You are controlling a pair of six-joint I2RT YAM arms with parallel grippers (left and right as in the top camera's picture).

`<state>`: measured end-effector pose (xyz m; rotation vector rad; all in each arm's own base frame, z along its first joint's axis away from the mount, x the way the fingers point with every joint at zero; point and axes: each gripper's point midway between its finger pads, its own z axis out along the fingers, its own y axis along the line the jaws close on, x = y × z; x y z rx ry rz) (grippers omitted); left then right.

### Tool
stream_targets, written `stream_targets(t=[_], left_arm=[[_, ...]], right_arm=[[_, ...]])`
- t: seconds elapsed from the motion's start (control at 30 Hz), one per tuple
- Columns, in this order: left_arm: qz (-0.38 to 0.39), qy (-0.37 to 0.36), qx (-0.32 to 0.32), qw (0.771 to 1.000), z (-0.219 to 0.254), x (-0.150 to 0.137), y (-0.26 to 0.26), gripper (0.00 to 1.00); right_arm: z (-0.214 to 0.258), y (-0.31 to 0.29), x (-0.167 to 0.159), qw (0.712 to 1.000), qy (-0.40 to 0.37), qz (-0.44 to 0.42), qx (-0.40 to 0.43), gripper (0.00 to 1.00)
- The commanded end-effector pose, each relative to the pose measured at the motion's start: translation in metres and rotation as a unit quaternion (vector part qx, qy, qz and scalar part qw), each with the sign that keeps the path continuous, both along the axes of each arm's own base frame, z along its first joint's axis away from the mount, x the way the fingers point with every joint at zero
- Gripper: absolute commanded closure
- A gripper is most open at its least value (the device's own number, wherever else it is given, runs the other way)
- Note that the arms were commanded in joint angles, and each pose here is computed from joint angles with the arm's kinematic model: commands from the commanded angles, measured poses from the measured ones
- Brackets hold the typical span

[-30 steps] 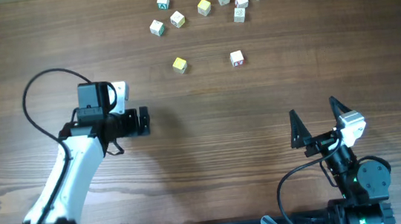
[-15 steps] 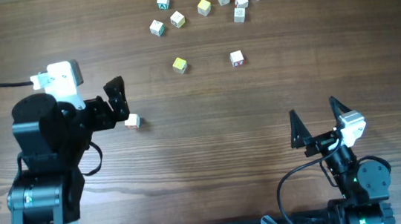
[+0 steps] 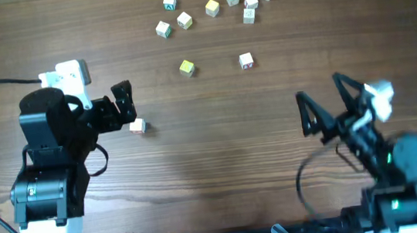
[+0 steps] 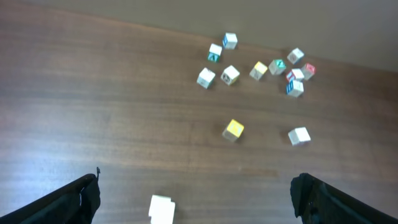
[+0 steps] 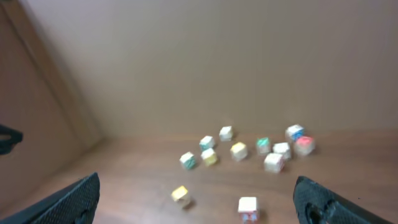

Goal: Form a tower

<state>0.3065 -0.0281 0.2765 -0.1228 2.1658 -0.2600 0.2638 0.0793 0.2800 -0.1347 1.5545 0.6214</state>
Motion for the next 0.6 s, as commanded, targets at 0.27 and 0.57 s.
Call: stream_targets(t=[0.27, 0.57], left_arm=[[0.031, -0.012, 0.018, 0.999, 0.007, -0.006, 0.013, 0.00], [0.030, 0.051, 0.021, 0.998, -0.018, -0.024, 0.013, 0.00]], right_arm=[[-0.064, 0.058, 0.094, 0.905, 0.328, 0.186, 0.196, 0.00], [-0.075, 0.065, 0.123, 0.913, 0.322, 0.175, 0.179, 0.01]])
